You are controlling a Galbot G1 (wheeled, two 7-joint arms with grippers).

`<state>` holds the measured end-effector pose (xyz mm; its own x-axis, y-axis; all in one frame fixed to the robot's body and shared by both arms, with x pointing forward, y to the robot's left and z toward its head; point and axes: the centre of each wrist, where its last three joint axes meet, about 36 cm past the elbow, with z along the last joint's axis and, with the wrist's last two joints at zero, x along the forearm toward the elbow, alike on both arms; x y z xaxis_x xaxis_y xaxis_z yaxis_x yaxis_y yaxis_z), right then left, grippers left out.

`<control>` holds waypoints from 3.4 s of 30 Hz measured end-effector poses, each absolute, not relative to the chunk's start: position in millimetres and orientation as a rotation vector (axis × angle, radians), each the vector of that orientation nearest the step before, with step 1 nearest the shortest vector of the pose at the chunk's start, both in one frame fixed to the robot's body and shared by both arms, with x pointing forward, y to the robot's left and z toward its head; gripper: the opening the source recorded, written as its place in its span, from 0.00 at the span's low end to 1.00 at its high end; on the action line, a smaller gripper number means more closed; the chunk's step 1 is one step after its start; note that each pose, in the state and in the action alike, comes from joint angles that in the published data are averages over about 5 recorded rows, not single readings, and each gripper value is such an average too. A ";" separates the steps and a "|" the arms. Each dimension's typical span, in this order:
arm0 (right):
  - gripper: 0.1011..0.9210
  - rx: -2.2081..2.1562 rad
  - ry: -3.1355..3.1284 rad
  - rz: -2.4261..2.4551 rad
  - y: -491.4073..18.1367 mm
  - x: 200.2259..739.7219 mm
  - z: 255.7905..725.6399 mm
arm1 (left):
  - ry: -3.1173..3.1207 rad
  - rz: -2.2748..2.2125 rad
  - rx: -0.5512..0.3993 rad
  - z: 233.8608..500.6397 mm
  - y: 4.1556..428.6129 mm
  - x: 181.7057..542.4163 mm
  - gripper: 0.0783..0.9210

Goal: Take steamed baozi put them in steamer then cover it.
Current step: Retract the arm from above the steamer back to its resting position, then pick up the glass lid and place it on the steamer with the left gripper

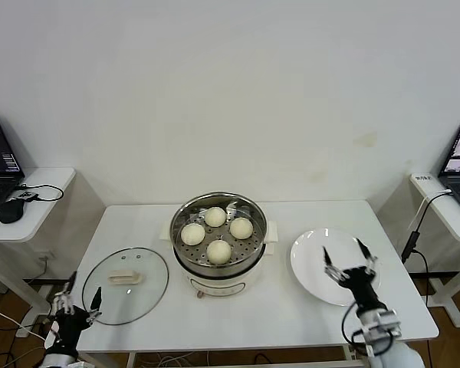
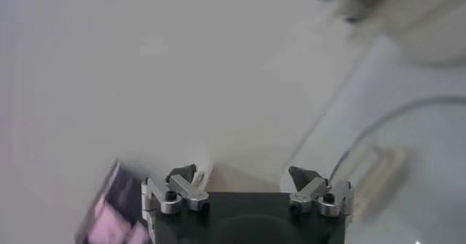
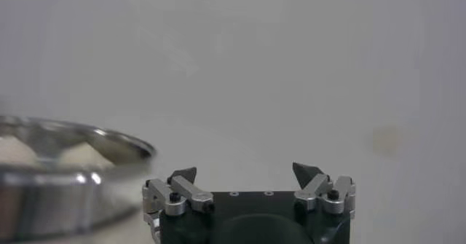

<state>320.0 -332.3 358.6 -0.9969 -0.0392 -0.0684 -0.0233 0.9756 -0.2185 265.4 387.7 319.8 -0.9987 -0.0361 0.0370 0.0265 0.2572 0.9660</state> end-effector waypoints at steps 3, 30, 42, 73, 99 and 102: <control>0.88 0.031 3.064 -0.349 -341.8 305.1 353.5 | -2.348 -2.000 -0.076 313.3 389.3 270.5 0.88; 0.88 0.275 3.148 -0.402 -360.1 241.7 317.4 | -2.066 -2.276 -0.254 291.0 391.4 342.9 0.88; 0.88 0.269 3.174 -0.417 -355.9 234.6 311.2 | -2.065 -2.282 -0.238 286.9 389.9 371.9 0.88; 0.88 0.231 3.192 -0.415 -349.2 235.4 306.8 | -2.070 -2.286 -0.149 282.3 401.1 380.5 0.09; 0.88 0.143 3.191 -0.407 -326.6 235.3 307.6 | -2.203 -2.295 0.146 444.5 357.5 363.0 0.05; 0.88 0.130 3.192 -0.405 -320.4 235.6 306.3 | -2.247 -2.283 0.123 454.5 338.3 365.4 0.05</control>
